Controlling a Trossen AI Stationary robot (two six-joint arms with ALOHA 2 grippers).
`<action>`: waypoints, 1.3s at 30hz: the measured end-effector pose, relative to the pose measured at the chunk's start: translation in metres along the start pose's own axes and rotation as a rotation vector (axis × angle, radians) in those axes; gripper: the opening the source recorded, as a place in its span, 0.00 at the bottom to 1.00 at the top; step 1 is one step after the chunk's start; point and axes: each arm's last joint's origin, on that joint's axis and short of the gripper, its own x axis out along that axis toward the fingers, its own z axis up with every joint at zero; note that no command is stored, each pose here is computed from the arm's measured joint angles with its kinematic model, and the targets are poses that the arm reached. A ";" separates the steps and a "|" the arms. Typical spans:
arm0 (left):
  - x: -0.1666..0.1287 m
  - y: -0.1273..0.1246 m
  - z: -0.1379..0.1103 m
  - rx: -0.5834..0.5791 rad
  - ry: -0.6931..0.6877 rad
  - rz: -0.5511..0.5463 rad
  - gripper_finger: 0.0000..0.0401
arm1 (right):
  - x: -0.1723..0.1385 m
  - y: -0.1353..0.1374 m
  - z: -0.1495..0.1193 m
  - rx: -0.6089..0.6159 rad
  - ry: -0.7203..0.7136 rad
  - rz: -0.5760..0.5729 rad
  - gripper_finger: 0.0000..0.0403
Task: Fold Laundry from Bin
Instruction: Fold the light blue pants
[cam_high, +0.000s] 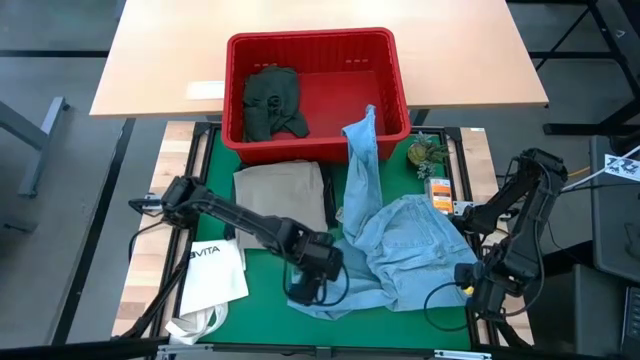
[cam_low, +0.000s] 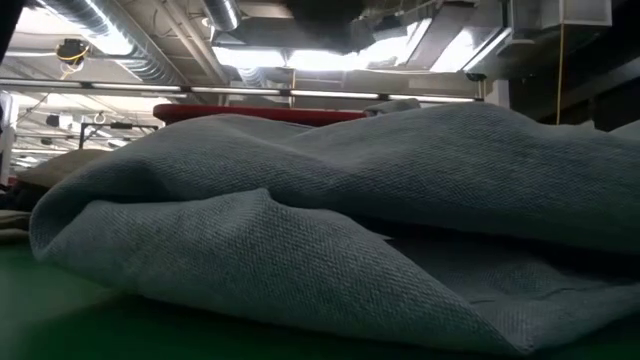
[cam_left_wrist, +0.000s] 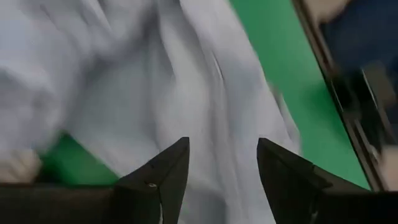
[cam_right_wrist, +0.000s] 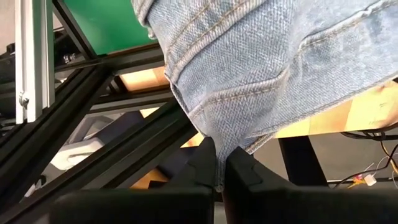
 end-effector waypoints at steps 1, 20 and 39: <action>0.000 -0.002 -0.004 -0.015 0.041 -0.004 0.44 | 0.000 0.000 0.000 0.000 -0.007 -0.002 0.02; 0.014 -0.011 -0.036 -0.125 0.298 0.006 0.39 | 0.000 0.000 0.001 -0.002 -0.033 -0.004 0.01; 0.042 -0.012 -0.061 -0.150 0.357 -0.142 0.04 | 0.000 0.000 0.001 -0.002 -0.033 -0.005 0.01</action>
